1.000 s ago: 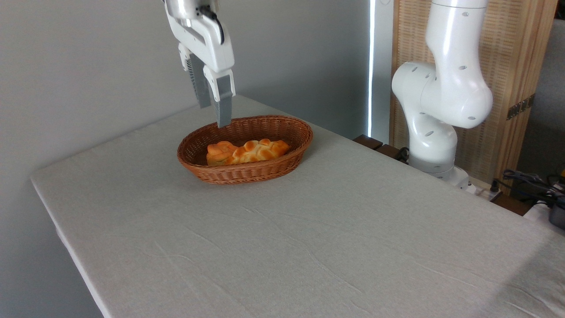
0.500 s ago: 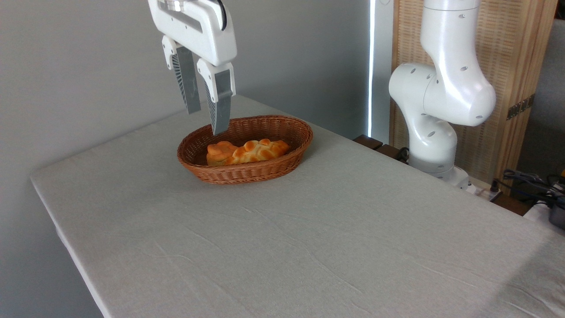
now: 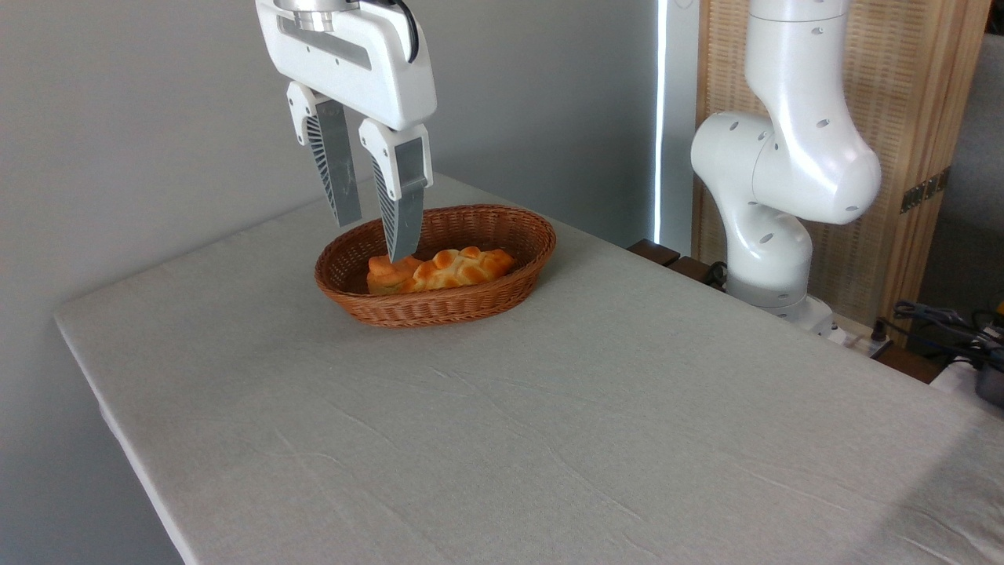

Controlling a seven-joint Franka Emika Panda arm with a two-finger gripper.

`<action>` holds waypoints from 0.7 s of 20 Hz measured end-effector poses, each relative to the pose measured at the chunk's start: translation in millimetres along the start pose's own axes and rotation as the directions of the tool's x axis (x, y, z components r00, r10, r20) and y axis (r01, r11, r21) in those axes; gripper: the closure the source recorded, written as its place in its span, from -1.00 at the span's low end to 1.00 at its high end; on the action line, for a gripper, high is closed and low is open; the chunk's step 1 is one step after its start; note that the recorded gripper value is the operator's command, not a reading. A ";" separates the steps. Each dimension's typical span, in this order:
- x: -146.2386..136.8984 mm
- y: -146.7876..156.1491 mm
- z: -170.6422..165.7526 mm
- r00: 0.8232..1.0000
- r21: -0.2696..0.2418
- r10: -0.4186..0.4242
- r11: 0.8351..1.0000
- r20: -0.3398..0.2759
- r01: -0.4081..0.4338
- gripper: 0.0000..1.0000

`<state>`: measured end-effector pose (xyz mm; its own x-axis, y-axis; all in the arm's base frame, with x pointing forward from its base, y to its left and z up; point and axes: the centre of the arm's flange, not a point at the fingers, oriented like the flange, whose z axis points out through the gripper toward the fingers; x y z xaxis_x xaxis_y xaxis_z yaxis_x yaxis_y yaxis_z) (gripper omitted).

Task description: Put bread into the basket

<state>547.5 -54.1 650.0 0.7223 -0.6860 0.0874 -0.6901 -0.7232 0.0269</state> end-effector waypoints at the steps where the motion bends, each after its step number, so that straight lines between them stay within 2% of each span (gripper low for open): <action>1: 0.3 0.2 1.6 1.000 -0.004 0.001 1.000 0.004 -0.001 -1.00; 5: 5.1 8.3 19.7 0.999 -0.027 0.019 0.999 0.044 -0.018 -1.00; 9: 9.7 16.1 27.9 0.996 -0.014 0.043 0.999 0.077 -0.042 -1.00; 14: -4.8 -1.9 24.5 0.997 -0.006 0.002 1.000 0.075 -0.002 -1.00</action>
<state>546.4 -51.4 625.2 0.7220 -0.6918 0.0121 -0.6917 -0.7214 0.0325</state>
